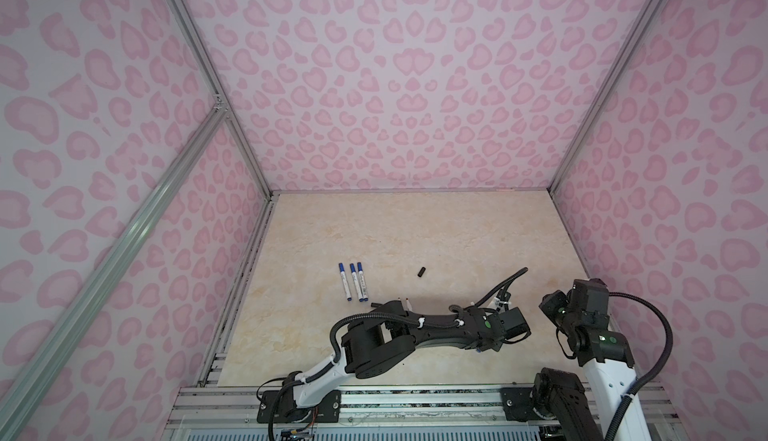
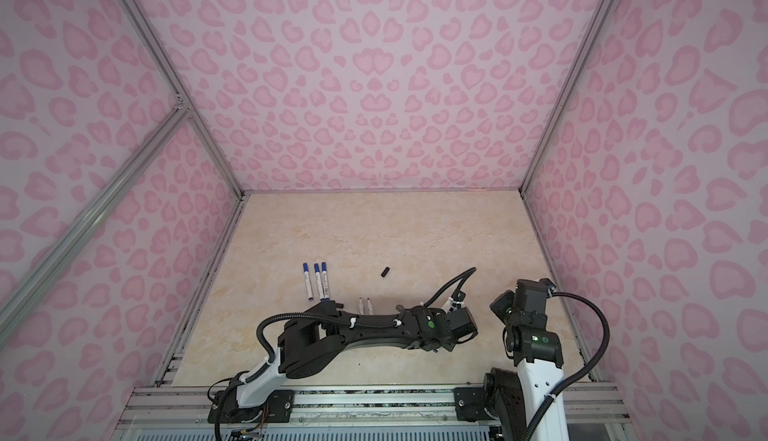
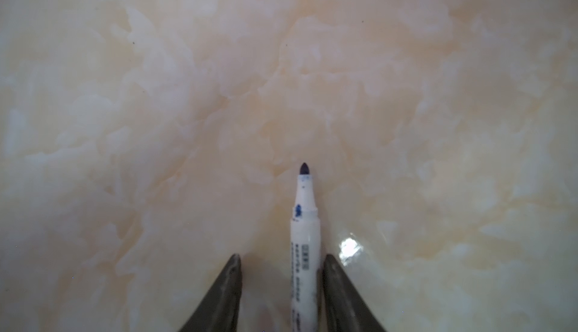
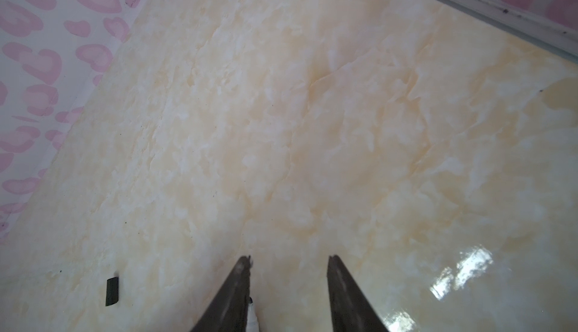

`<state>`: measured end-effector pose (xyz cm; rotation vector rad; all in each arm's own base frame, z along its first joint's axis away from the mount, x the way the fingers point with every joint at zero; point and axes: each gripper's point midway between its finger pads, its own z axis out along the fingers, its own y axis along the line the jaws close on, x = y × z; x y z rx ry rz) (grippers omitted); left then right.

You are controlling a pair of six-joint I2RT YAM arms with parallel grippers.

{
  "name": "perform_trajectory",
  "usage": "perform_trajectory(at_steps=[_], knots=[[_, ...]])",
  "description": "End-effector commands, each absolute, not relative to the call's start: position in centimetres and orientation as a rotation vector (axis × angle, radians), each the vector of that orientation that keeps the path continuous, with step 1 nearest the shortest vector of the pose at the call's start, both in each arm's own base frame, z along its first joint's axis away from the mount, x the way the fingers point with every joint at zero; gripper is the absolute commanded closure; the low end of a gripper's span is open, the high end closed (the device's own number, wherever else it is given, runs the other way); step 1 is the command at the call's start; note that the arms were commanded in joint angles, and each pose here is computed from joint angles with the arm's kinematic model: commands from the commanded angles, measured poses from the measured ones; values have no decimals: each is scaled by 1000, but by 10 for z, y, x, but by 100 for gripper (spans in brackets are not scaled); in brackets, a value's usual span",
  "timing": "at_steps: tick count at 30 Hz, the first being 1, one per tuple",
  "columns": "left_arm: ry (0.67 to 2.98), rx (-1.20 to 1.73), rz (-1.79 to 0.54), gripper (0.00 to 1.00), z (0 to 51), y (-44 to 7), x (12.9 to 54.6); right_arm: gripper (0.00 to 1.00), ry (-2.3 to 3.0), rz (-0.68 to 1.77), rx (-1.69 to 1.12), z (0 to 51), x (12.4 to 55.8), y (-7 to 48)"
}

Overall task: Insert the pens into the pen caps
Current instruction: 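Reach the left gripper across and grasp the thin white marker near the blue cap, then lift the thin marker with the left gripper while the right lowers toward the cap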

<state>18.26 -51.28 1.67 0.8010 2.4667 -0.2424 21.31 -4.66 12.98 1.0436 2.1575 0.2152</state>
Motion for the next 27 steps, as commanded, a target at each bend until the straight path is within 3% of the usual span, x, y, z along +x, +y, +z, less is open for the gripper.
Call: perform_trajectory(at_steps=[1, 10, 18, 24, 27], knots=[[2520, 879, -165, 63, -2, -501, 174, 57, 2157, 248, 1028, 138, 211, -42], [2509, 903, -52, 85, 6, -481, 178, 56, 2144, 323, 1012, 151, 208, -32], [2483, 914, -213, 97, 44, -498, 184, 54, 2124, 266, 990, 170, 192, -35], [2454, 859, -415, 97, 97, -509, 193, 54, 2140, 241, 951, 174, 188, -36], [2423, 824, -466, 97, 125, -506, 196, 49, 2133, 240, 913, 184, 189, -35]])
